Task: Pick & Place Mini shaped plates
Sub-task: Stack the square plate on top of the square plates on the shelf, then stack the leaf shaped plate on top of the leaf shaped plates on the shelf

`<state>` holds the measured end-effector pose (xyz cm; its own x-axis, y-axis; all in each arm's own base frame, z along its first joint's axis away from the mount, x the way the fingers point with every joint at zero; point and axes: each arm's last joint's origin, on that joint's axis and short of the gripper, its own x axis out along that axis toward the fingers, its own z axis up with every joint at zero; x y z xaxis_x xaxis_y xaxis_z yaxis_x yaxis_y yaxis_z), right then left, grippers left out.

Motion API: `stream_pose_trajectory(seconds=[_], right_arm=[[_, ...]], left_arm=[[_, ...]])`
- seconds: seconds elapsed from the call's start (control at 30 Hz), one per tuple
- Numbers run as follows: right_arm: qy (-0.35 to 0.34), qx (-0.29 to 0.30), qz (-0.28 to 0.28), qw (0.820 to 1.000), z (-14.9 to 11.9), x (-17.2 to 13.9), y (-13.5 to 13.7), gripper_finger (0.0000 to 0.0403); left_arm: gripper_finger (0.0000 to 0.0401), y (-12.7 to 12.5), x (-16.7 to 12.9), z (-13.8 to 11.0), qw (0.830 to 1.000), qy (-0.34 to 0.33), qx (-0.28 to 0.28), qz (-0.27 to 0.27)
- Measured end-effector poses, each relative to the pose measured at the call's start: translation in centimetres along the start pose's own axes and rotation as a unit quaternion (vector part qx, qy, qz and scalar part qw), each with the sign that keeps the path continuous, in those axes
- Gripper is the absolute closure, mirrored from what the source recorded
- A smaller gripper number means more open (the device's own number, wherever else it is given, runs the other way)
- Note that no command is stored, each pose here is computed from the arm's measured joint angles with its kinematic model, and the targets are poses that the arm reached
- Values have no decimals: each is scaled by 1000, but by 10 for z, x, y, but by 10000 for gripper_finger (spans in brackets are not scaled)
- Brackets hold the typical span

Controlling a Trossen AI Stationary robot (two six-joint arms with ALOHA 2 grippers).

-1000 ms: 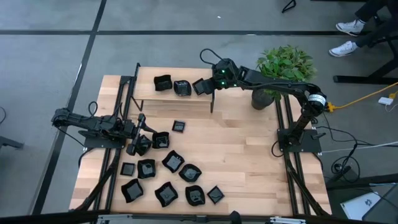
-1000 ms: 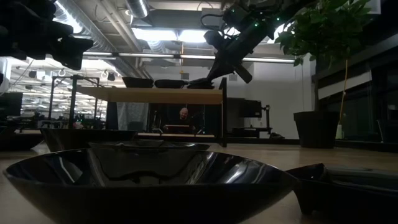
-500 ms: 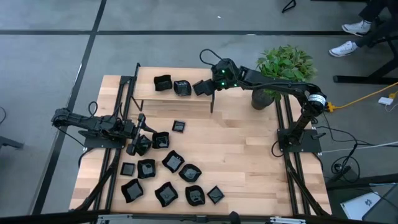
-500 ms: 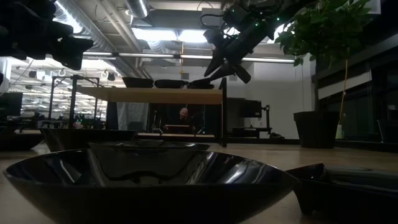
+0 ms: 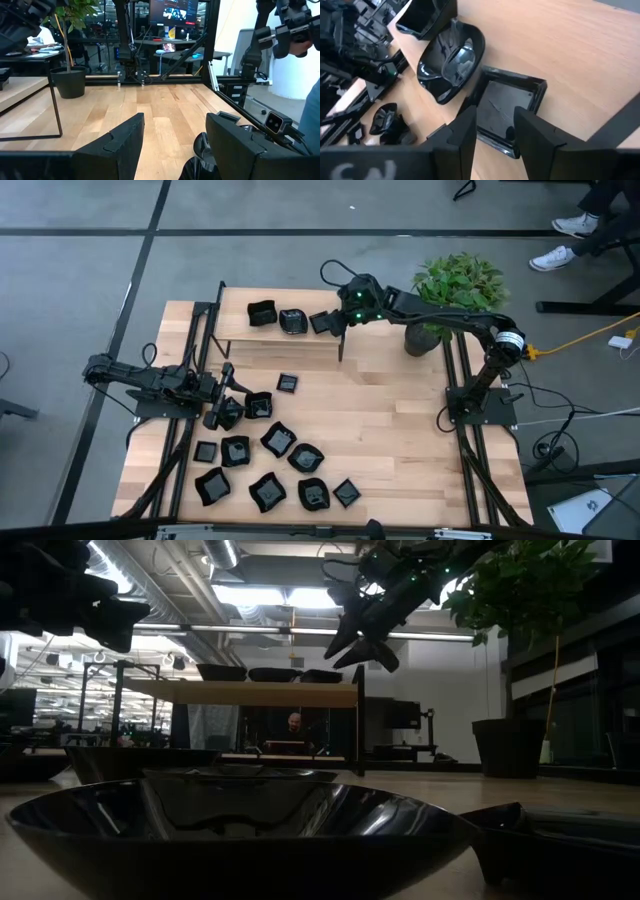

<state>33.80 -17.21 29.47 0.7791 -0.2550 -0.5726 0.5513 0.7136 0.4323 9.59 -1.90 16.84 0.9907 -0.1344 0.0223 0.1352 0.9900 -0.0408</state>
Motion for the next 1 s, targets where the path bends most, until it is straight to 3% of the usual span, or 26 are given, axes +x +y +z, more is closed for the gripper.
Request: stream_pose_trajectory(seconds=[0.4,1.0], right_arm=[[-9,-45,10,999,2,-19,11,272],[48,-135,84,986,-42,-19,78,272]], left_arm=[[193,0,0,0,1000,0,0,0],[194,0,0,0,1000,0,0,0]])
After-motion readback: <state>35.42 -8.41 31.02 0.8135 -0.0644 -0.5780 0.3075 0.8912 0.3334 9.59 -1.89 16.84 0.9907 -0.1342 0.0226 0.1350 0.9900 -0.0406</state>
